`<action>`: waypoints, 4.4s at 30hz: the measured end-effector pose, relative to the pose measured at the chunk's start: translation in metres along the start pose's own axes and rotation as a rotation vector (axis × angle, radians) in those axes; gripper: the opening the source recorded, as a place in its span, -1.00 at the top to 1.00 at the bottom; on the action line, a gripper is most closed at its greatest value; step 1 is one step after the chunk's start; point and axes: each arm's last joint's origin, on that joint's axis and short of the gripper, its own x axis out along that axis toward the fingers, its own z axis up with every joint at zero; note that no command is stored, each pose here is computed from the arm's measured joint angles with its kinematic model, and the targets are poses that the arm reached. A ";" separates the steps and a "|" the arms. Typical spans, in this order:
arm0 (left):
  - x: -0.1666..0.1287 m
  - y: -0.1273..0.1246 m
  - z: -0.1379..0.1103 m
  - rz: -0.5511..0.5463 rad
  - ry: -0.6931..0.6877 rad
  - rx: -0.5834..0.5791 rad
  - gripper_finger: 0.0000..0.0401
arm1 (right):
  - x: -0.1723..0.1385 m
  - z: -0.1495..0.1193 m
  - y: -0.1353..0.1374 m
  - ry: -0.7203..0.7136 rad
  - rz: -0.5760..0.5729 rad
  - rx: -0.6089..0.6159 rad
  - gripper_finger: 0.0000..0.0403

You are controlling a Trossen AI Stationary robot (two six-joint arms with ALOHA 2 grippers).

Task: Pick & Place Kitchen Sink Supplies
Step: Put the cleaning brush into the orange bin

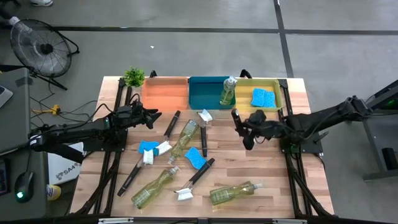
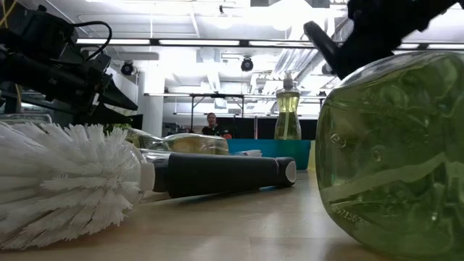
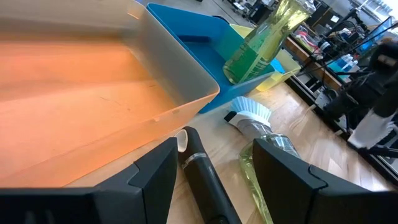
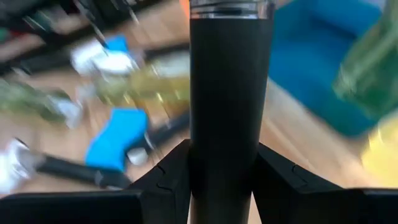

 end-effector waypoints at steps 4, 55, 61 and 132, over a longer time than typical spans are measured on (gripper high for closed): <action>0.000 0.000 0.000 0.000 0.001 0.000 -0.02 | -0.001 0.015 -0.002 -0.074 0.093 -0.041 0.40; 0.040 -0.131 0.142 -0.674 -0.144 0.246 -0.02 | 0.037 0.091 0.001 -0.368 0.289 -0.065 0.40; 0.070 -0.152 0.158 -0.722 -0.107 0.283 -0.02 | 0.053 0.122 0.011 -0.373 0.319 -0.193 0.40; 0.113 -0.194 0.170 -0.694 -0.188 0.376 0.39 | 0.084 0.173 0.015 -0.205 0.305 -0.267 0.40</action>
